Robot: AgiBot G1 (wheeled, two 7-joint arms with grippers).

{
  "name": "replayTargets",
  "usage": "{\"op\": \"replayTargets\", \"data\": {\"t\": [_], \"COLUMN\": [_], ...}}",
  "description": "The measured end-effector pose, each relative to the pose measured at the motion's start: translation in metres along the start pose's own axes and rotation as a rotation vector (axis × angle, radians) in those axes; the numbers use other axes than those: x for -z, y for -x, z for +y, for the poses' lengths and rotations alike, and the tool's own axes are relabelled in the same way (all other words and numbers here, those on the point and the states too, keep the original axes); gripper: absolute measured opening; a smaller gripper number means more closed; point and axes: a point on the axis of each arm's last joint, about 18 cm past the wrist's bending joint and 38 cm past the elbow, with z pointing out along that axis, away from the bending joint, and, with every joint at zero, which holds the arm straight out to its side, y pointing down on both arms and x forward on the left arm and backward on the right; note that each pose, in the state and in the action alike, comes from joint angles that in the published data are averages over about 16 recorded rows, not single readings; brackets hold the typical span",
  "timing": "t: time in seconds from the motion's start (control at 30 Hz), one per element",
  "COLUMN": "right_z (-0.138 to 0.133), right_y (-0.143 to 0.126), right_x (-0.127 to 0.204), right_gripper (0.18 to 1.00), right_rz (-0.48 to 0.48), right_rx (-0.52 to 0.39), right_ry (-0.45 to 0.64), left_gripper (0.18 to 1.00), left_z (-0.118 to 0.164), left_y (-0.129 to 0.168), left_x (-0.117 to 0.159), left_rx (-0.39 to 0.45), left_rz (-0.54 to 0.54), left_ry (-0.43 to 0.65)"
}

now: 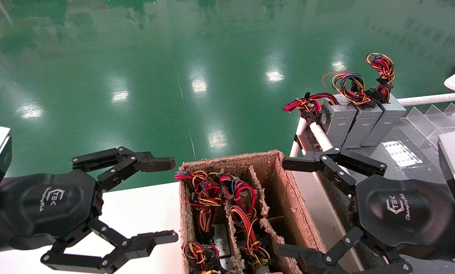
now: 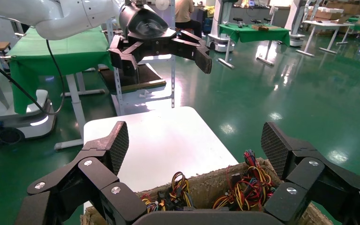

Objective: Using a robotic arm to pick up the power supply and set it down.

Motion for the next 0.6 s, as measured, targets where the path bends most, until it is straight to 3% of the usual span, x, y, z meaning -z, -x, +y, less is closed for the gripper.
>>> {"op": "replayTargets", "data": {"t": [0.33,0.6], "right_z": [0.0,0.0], "right_y": [0.0,0.0], "right_x": [0.0,0.0], "right_gripper": [1.001,1.001], "right_rz": [0.0,0.0], "right_rx": [0.0,0.0], "right_ry": [0.0,0.0], "left_gripper": [0.759,0.569], "left_z": [0.0,0.0], "left_y": [0.0,0.0], "left_x": [0.0,0.0], "left_rx": [0.0,0.0], "left_rz": [0.0,0.0], "left_ry": [0.0,0.0]}}
